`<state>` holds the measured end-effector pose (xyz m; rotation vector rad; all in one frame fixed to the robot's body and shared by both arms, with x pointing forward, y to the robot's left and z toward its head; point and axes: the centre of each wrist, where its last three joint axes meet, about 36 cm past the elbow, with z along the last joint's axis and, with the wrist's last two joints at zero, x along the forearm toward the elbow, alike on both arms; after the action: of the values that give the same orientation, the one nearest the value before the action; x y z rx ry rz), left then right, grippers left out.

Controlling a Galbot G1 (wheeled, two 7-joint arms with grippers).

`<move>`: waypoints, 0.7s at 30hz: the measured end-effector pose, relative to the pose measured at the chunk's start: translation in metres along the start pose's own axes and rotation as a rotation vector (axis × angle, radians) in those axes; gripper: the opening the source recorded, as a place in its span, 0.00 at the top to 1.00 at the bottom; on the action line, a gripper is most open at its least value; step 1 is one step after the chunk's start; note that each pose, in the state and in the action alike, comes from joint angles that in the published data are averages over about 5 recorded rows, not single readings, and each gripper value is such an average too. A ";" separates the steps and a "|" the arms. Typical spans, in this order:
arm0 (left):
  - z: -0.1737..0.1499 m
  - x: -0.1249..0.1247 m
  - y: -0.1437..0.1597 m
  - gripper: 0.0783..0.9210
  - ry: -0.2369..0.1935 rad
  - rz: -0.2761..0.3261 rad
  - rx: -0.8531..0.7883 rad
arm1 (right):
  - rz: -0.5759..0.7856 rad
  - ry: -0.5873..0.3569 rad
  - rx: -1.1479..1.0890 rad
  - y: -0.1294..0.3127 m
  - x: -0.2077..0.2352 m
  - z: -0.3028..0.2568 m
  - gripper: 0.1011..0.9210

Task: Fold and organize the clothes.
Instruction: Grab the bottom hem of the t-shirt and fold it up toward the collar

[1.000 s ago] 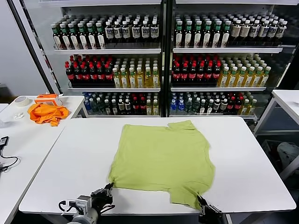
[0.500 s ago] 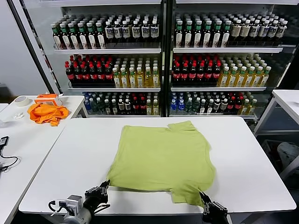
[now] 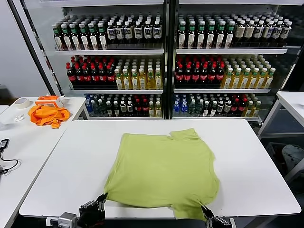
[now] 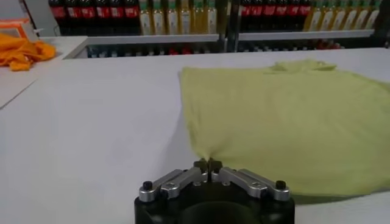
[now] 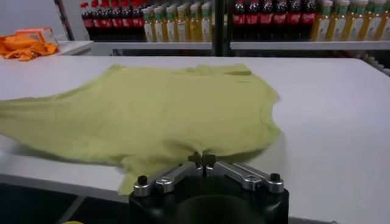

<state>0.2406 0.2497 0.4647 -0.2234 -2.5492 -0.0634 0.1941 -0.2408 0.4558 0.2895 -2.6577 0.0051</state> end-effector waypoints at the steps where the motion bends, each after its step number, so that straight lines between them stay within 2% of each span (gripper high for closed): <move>1: -0.002 -0.001 0.002 0.99 -0.007 0.001 -0.003 | 0.001 -0.004 -0.003 -0.001 -0.003 -0.002 1.00; 6: -0.013 -0.013 0.010 0.99 -0.054 0.015 -0.004 | 0.006 -0.022 -0.016 -0.007 -0.022 -0.011 1.00; 12: -0.020 -0.041 0.019 0.99 -0.096 0.036 0.017 | 0.010 -0.028 -0.035 -0.017 -0.054 -0.025 1.00; 21: -0.029 -0.090 0.033 0.99 -0.123 0.068 0.025 | 0.035 -0.028 -0.064 -0.031 -0.098 -0.038 1.00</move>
<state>0.3355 0.2661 0.4389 -0.3132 -2.6600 0.0079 0.3028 -0.2491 0.4441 0.2239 -2.6849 -0.0737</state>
